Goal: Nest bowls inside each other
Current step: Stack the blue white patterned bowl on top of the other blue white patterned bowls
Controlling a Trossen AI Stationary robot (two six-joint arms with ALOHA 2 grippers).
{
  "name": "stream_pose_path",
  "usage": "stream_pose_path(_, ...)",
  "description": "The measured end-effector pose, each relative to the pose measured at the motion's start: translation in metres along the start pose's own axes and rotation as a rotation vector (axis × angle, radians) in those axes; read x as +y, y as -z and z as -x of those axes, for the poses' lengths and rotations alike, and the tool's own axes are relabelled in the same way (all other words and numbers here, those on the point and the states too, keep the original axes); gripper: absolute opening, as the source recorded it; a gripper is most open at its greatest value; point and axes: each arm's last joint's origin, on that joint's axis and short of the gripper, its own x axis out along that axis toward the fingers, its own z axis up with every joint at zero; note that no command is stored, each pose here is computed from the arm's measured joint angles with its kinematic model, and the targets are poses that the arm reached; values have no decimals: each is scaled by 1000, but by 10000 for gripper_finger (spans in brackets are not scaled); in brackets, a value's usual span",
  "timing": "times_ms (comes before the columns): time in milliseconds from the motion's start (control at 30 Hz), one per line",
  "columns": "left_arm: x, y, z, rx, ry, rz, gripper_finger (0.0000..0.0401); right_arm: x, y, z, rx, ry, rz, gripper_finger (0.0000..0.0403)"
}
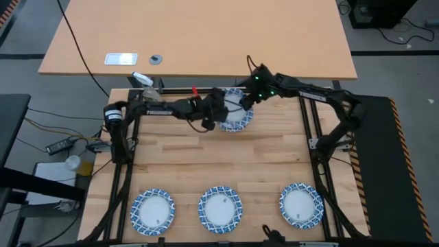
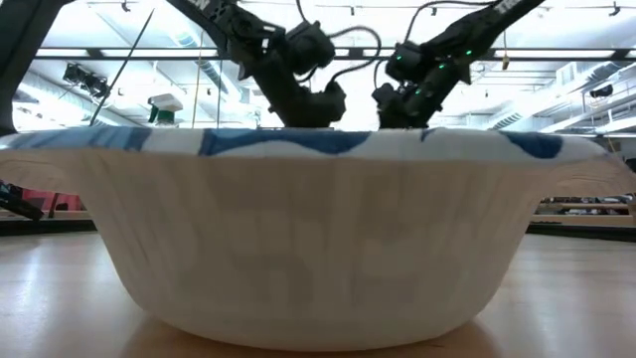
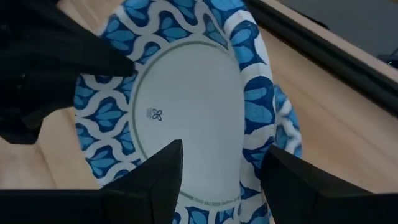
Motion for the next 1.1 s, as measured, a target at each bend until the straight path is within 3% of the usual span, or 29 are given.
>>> stream_pose_path(167, 2, 18, -10, 3, 88, 57, 166, -8, -6, -17, 55, 4, -5, 208)
stream_pose_path(367, 5, 20, -11, -11, 93, 80, 167, -22, -1, -23, 133, 31, -44, 208)
stream_pose_path(700, -4, 29, -10, 75, 186, -15, 167, -25, 1, -19, 148, 60, -73, 208)
stream_pose_path(900, -1, 26, -11, 50, 147, -4, 177, -26, 3, -18, 163, 84, -80, 208)
stream_pose_path(1100, 2, 22, -11, 21, 115, -16, 224, -27, 4, -18, 178, 89, -68, 208)
